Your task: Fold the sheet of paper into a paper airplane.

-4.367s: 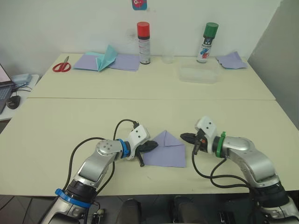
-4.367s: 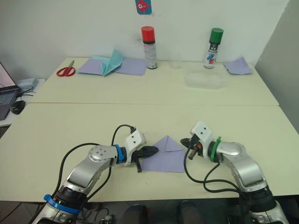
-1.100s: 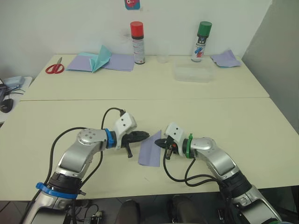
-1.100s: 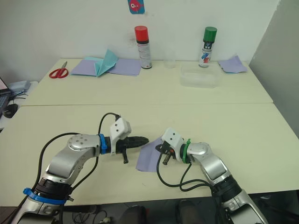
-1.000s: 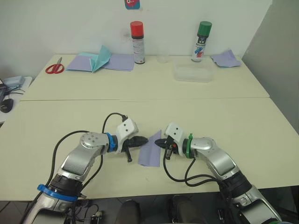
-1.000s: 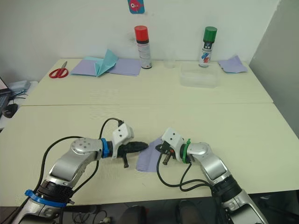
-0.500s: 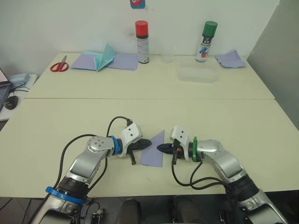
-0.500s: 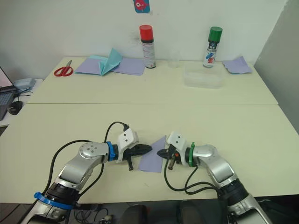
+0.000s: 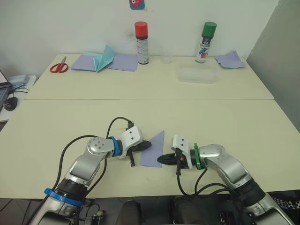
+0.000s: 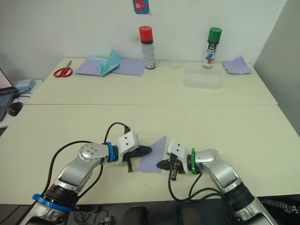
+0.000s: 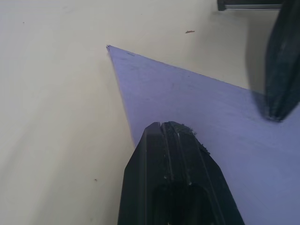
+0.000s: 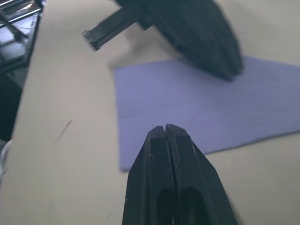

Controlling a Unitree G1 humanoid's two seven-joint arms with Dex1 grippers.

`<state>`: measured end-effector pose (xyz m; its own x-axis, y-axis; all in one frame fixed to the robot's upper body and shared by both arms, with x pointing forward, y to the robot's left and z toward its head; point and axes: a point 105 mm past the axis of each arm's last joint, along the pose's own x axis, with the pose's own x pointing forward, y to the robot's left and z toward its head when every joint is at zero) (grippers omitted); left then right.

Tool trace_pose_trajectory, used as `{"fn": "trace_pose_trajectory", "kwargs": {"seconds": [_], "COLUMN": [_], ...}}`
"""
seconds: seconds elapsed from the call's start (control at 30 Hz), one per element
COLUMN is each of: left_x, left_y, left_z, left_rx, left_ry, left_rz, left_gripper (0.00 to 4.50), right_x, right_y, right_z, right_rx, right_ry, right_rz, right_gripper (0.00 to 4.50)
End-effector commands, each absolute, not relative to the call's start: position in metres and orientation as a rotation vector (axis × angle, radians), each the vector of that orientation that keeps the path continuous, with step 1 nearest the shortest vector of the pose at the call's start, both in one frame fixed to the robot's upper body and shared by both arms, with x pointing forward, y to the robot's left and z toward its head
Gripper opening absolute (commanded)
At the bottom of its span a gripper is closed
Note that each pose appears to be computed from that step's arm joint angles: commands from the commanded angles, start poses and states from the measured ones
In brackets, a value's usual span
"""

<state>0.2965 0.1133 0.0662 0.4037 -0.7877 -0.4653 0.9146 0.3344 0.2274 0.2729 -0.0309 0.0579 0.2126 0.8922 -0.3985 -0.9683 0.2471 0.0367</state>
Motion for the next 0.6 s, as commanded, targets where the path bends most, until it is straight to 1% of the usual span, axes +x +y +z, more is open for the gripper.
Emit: {"fn": "trace_pose_trajectory", "kwargs": {"seconds": [0.03, 0.17, 0.47, 0.6], "left_x": [0.283, 0.281, 0.282, 0.283], "left_y": [0.116, 0.116, 0.120, 0.119], "left_z": [0.042, 0.040, 0.038, 0.037], "left_rx": [0.499, 0.510, 0.527, 0.537], "left_ry": [0.400, 0.405, 0.414, 0.416], "left_rz": [-1.165, -1.180, -1.190, -1.194], "left_gripper": [0.01, 0.01, 0.01, 0.01], "right_x": [0.294, 0.306, 0.341, 0.351], "right_y": [-0.046, -0.048, -0.051, -0.049], "right_z": [0.057, 0.058, 0.057, 0.063], "right_rx": [-0.257, -0.270, -0.253, -0.231], "right_ry": [0.378, 0.375, 0.362, 0.342], "right_rz": [1.178, 1.133, 0.988, 0.982], "right_gripper": [0.00, 0.00, 0.00, 0.00]}}
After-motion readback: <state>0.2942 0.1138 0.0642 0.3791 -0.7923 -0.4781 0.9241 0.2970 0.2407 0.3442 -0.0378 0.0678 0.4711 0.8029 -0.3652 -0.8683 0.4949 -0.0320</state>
